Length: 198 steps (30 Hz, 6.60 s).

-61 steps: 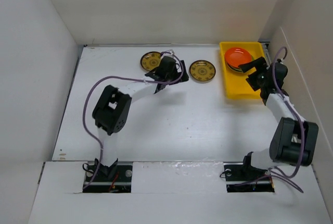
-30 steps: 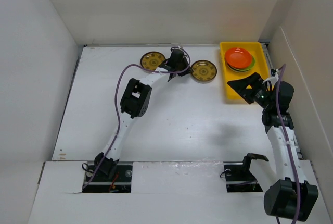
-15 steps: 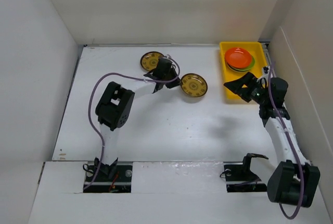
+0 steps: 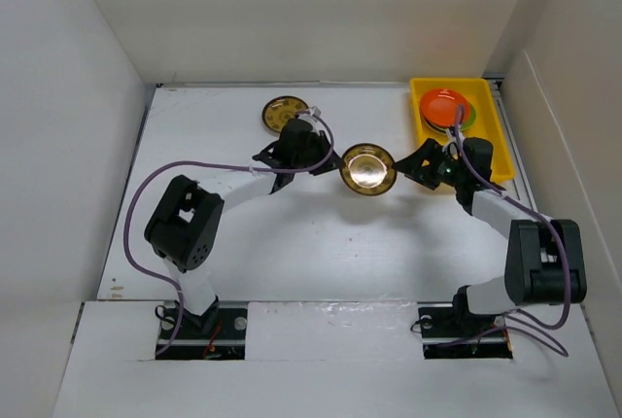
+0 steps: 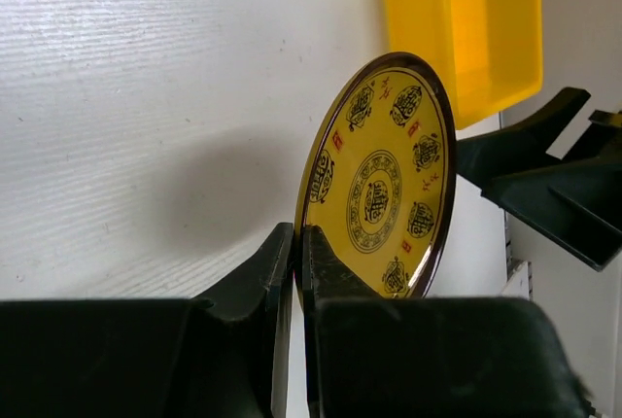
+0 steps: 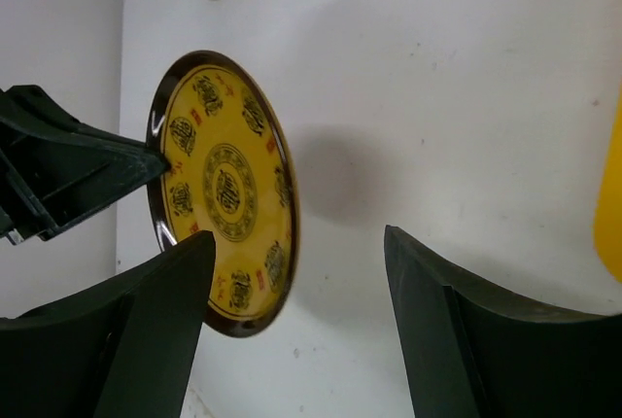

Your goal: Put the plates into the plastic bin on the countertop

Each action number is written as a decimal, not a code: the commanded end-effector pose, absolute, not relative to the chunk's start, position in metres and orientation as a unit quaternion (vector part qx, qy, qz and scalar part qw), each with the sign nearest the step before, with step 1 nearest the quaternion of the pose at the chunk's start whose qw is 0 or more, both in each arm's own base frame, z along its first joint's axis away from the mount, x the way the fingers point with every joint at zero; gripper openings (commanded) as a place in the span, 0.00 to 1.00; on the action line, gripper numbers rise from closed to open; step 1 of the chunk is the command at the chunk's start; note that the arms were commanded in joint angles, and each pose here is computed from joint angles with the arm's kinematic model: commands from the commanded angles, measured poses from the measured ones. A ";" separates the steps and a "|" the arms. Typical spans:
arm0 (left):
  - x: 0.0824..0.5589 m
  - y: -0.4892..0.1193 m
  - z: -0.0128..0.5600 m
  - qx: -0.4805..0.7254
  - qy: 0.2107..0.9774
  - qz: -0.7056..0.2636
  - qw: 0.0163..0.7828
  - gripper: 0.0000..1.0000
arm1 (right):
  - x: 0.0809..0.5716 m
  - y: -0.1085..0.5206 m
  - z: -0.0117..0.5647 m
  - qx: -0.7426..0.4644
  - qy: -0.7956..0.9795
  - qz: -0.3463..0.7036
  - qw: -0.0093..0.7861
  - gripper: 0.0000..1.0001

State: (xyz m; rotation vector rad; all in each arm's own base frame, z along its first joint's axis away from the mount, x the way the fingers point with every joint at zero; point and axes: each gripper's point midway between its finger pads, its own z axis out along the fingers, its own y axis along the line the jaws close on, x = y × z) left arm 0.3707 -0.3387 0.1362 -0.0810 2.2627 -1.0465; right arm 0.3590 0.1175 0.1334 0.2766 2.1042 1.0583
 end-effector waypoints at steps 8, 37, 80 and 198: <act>0.362 -0.348 0.178 0.002 0.824 -0.456 0.338 0.00 | 0.379 0.166 0.170 0.036 0.775 0.483 0.406 0.49; 0.351 -0.284 0.166 -0.046 0.856 -0.345 0.383 0.99 | 0.550 -0.068 0.200 0.358 0.699 0.287 0.550 0.00; 0.407 -0.094 0.131 -0.330 0.837 -0.181 0.396 0.99 | 0.505 -0.104 0.187 0.419 0.724 0.221 0.502 0.94; 0.319 -0.246 0.156 -0.030 0.867 -0.339 0.364 1.00 | 0.577 -0.121 0.134 0.454 0.684 0.273 0.502 0.28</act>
